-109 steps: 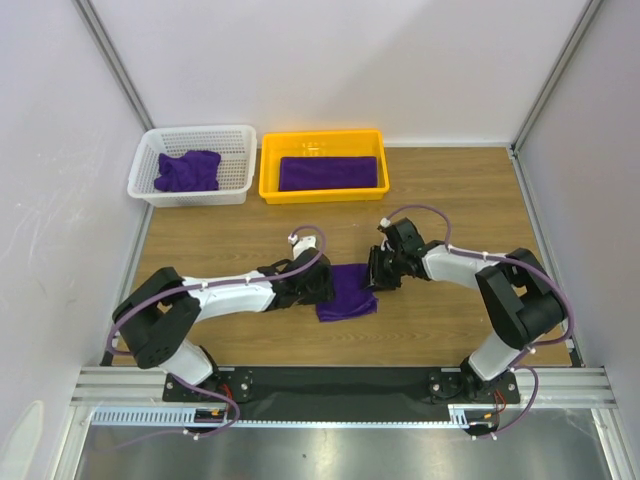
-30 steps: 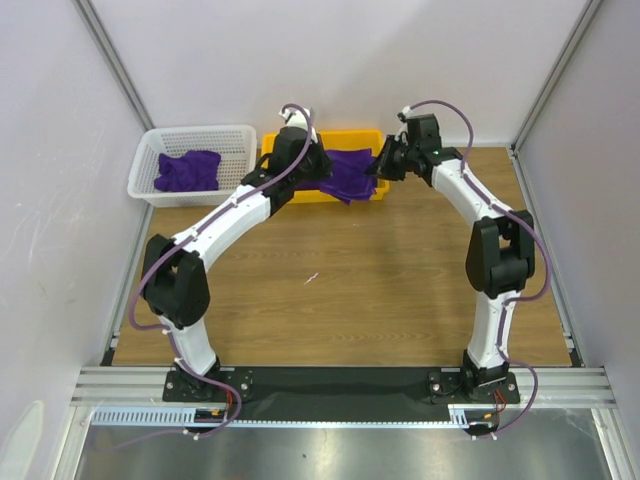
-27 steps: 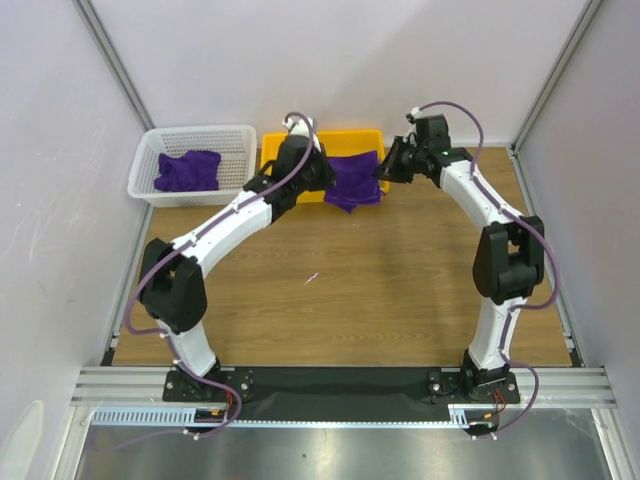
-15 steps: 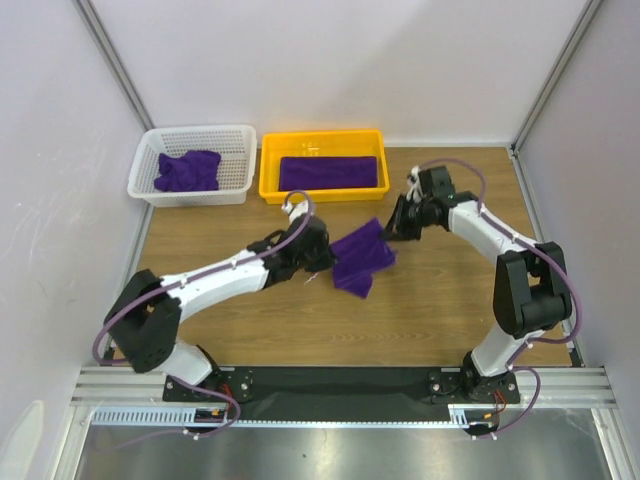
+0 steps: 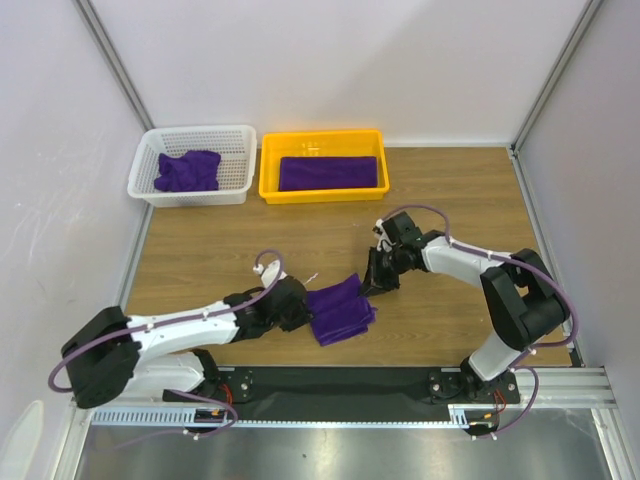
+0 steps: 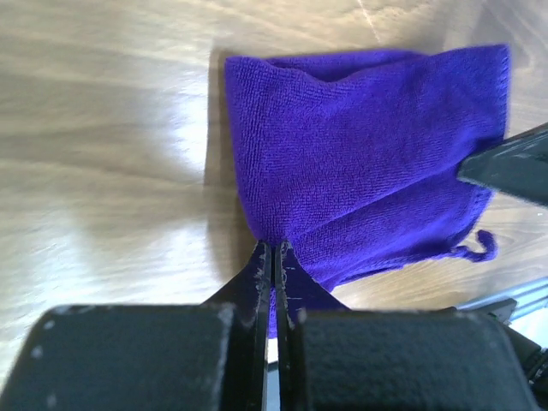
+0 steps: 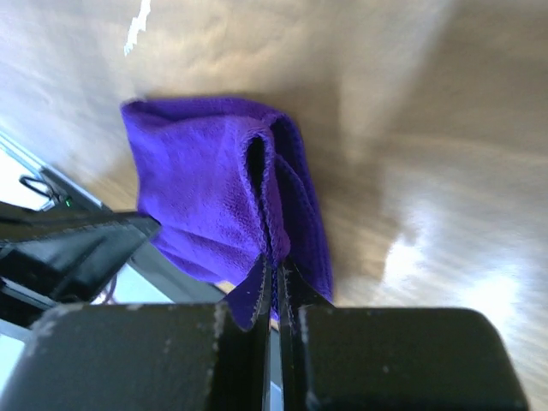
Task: Fold and stack the towels
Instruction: Fold the towel
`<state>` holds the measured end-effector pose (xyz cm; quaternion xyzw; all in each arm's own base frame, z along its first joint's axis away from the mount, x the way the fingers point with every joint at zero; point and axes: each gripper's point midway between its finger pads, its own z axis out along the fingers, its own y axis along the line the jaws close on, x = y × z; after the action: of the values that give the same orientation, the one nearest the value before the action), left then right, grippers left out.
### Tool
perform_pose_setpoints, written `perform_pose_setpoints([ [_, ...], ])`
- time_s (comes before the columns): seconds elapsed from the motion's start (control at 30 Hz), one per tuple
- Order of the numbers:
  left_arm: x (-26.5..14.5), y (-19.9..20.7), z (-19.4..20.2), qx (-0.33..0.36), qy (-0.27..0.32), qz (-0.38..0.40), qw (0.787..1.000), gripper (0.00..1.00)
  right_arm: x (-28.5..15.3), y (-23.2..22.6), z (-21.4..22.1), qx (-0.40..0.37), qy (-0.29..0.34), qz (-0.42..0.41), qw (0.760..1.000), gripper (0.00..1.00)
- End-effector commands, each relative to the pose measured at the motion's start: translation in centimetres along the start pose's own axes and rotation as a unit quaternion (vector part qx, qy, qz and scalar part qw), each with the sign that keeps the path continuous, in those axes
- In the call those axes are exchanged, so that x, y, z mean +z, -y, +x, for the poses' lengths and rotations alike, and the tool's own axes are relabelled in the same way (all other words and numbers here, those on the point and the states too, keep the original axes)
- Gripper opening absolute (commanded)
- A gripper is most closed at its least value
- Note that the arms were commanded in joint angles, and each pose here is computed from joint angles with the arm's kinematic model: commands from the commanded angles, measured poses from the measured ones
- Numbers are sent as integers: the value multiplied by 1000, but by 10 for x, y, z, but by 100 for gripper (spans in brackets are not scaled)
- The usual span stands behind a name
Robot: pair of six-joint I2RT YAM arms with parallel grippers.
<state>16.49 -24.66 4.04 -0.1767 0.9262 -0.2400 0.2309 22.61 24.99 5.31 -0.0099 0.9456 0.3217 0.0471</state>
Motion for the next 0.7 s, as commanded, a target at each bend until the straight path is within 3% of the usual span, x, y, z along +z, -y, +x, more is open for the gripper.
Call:
perform_pose_setpoints([
  [0.0, -7, -55, 3, -16, 16, -70, 997, 0, 1, -6, -8, -15, 41, 12, 999, 0],
  [0.13, -10, -70, 9, -17, 10, -71, 997, 1, 8, -1, 11, -15, 25, 29, 999, 0],
  [0.2, -10, -73, 13, -9, 2, -67, 998, 9, 10, 2, 17, -14, 21, 35, 999, 2],
  [0.23, -11, -74, 14, -8, 1, -70, 998, 26, 10, 1, 19, -14, 19, 36, 999, 13],
  [0.3, -15, -76, 12, 9, 1, -78, 997, 41, 7, -3, 21, -18, 18, 35, 999, 30],
  [0.33, -16, -74, 9, 16, 5, -78, 997, 50, 5, -4, 21, -20, 20, 35, 999, 44],
  [0.37, -19, -76, 4, 25, 15, -86, 996, 63, 3, -5, 21, -23, 23, 36, 999, 48],
  [0.43, -26, -63, -7, 39, 33, -71, 996, 76, -5, -11, 19, -30, 36, 31, 998, 55],
  [0.67, -23, -33, -36, 40, 81, -25, 996, 79, -23, -12, 16, -32, 65, 45, 996, 55],
])
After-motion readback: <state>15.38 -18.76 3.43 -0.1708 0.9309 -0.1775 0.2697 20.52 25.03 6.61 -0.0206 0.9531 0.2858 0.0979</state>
